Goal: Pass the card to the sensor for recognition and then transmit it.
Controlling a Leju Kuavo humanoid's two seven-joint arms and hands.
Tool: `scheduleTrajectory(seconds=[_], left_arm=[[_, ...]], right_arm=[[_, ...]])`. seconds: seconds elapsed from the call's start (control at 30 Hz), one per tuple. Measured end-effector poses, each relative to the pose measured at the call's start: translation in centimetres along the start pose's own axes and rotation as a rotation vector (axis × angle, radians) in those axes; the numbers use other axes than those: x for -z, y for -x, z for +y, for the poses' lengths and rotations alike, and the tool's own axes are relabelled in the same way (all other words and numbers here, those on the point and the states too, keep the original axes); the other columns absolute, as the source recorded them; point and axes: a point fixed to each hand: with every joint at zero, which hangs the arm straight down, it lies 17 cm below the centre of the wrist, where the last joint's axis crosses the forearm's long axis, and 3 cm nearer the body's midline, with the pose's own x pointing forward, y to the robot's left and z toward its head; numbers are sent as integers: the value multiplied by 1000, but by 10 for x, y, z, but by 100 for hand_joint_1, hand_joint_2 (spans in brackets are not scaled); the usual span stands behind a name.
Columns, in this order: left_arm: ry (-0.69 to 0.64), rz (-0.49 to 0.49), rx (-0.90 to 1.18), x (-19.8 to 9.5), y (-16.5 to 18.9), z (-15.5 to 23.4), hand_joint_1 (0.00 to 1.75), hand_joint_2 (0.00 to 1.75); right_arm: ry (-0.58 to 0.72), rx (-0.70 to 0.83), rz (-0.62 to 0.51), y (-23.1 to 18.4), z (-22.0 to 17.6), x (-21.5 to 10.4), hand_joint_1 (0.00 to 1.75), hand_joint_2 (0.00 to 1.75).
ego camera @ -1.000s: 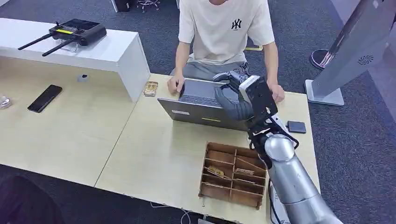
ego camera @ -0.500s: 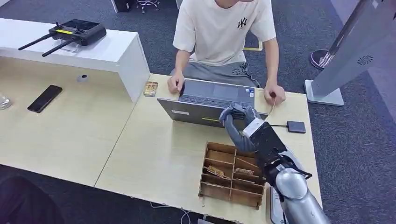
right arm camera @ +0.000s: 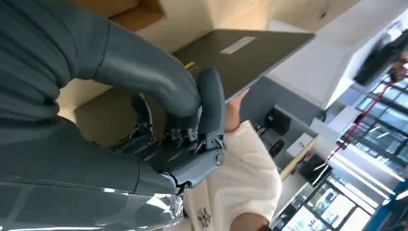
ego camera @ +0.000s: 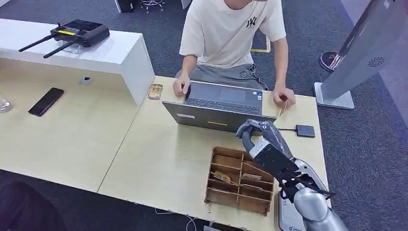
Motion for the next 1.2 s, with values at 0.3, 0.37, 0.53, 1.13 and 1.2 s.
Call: scheduleTrajectory(seconds=[0.3,0.37,0.53,1.13,1.2], left_arm=[[-4,25,7,0,5,3,0,0],[-4,35,6,0,7,3,0,0],[-2,59,-4,-1,11,2,0,0],[-1,85,-67,2,13,3,0,0],[-2,88,-72,2,13,4,0,0]], right_arm=[[-13,-141,71,28,-5,-20,99,175],[-21,-185,95,37,-4,-26,124,175],[-51,-201,142,53,5,-46,143,175],[-132,-202,148,53,27,-71,147,175],[-142,-202,147,53,30,-72,141,175]])
